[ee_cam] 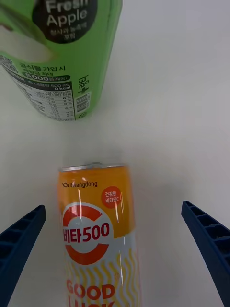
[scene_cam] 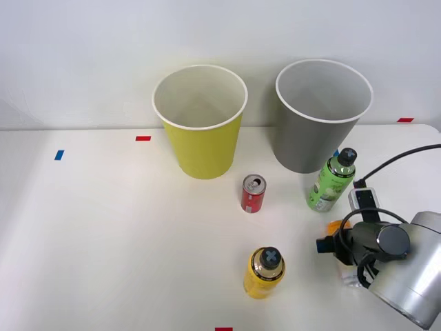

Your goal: Put cans in the gray bin, plastic bottles in the light green bin

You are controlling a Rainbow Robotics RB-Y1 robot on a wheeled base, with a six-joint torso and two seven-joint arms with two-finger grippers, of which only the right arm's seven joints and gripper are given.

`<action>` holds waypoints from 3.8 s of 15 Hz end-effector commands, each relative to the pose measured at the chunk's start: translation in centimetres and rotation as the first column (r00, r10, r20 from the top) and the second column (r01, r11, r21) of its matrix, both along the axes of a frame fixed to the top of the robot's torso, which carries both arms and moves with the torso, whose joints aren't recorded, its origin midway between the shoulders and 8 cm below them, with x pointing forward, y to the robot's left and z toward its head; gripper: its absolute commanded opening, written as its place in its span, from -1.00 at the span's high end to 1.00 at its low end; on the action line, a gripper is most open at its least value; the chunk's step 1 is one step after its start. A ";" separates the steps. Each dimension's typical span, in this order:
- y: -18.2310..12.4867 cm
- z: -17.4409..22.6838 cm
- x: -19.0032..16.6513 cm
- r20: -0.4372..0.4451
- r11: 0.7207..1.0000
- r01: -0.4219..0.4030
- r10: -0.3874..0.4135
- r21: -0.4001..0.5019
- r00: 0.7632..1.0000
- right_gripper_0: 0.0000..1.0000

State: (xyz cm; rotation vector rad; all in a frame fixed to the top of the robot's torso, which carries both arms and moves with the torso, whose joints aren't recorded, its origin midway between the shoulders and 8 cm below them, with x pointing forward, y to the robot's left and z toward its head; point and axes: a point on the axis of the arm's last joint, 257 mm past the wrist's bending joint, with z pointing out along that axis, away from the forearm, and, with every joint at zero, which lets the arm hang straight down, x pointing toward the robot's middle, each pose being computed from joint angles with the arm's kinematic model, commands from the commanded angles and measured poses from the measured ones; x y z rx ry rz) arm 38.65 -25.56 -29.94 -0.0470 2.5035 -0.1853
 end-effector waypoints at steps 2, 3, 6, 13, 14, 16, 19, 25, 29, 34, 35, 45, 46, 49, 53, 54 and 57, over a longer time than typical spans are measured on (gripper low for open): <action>-0.4 -0.6 0.3 -0.012 1.000 0.005 -0.005 -0.013 1.000 -0.96; -0.5 -0.8 0.3 -0.016 1.000 0.004 -0.004 -0.018 1.000 -0.96; -0.9 -1.4 0.1 -0.032 1.000 0.003 -0.004 -0.031 0.999 -0.95; -1.8 -2.2 0.0 -0.058 0.997 -0.018 0.014 -0.071 0.998 -0.59; -1.8 -2.2 0.0 -0.059 0.997 -0.022 0.018 -0.074 0.998 0.68; -1.9 -2.1 0.1 -0.051 0.996 -0.022 0.018 -0.082 0.999 1.00; -1.8 -2.0 0.4 -0.033 0.996 -0.030 0.027 -0.079 0.999 1.00; -1.9 -1.4 -1.3 0.049 0.992 -0.069 0.074 -0.108 0.996 1.00; -0.3 1.8 -3.2 0.167 0.987 -0.132 0.145 -0.089 0.975 1.00; 2.9 9.0 -2.9 0.369 0.978 -0.193 0.207 -0.076 0.906 1.00; 2.9 10.1 -2.6 0.408 0.976 -0.195 0.217 -0.096 0.887 1.00; 8.9 20.4 -0.4 0.762 0.943 -0.308 0.104 0.130 0.639 1.00; 9.6 22.0 0.0 0.790 0.930 -0.333 0.085 0.156 0.607 1.00; 11.2 27.5 1.5 0.860 0.894 -0.391 0.013 0.218 0.509 1.00; 11.8 32.3 4.9 0.903 0.836 -0.471 -0.065 0.282 0.425 1.00; 11.3 32.7 6.8 0.917 0.836 -0.479 -0.068 0.267 0.393 1.00; 10.1 34.1 10.8 0.941 0.850 -0.478 -0.056 0.221 0.335 1.00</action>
